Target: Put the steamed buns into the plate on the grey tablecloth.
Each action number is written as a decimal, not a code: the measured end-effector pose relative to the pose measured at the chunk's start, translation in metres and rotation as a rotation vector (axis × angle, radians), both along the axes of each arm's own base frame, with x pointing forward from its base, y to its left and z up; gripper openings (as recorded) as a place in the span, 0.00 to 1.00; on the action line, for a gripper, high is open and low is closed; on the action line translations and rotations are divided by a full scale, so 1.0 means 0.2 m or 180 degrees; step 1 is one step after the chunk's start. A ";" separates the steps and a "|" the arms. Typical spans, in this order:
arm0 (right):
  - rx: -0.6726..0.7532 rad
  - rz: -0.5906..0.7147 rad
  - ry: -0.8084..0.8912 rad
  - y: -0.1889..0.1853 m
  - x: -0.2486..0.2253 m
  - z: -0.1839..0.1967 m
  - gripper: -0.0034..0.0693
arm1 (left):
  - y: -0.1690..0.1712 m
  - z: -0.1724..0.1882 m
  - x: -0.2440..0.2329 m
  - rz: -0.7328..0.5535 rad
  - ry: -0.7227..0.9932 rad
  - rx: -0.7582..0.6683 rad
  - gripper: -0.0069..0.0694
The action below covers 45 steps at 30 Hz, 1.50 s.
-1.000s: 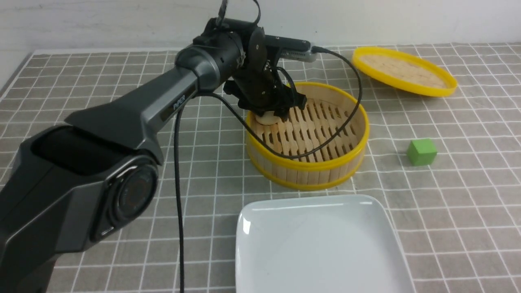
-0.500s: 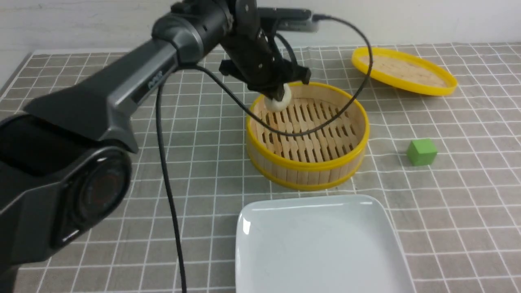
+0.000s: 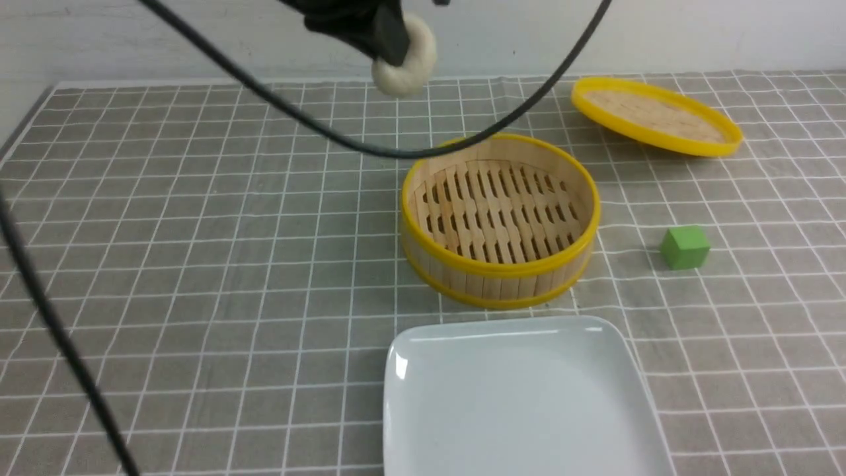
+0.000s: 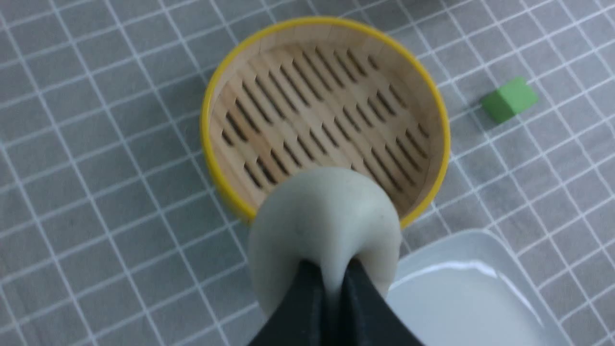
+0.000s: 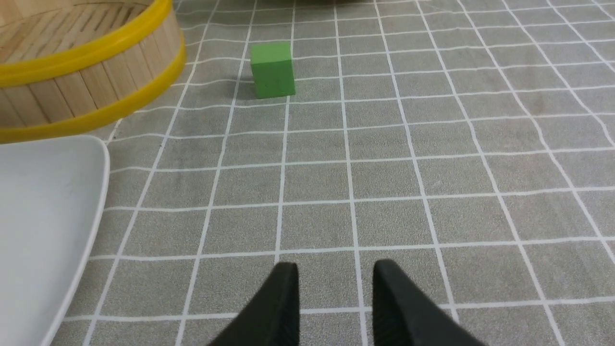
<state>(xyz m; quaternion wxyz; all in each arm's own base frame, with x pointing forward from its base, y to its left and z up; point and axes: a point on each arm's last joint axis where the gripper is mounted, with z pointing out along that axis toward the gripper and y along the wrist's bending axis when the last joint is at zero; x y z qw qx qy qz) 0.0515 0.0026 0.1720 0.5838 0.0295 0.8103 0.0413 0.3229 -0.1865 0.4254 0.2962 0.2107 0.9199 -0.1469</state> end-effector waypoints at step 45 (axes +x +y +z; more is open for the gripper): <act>0.0000 0.0000 0.0000 0.00 0.00 0.00 0.38 | -0.28 -1.05 -0.17 -0.0297 0.1121 0.0590 0.69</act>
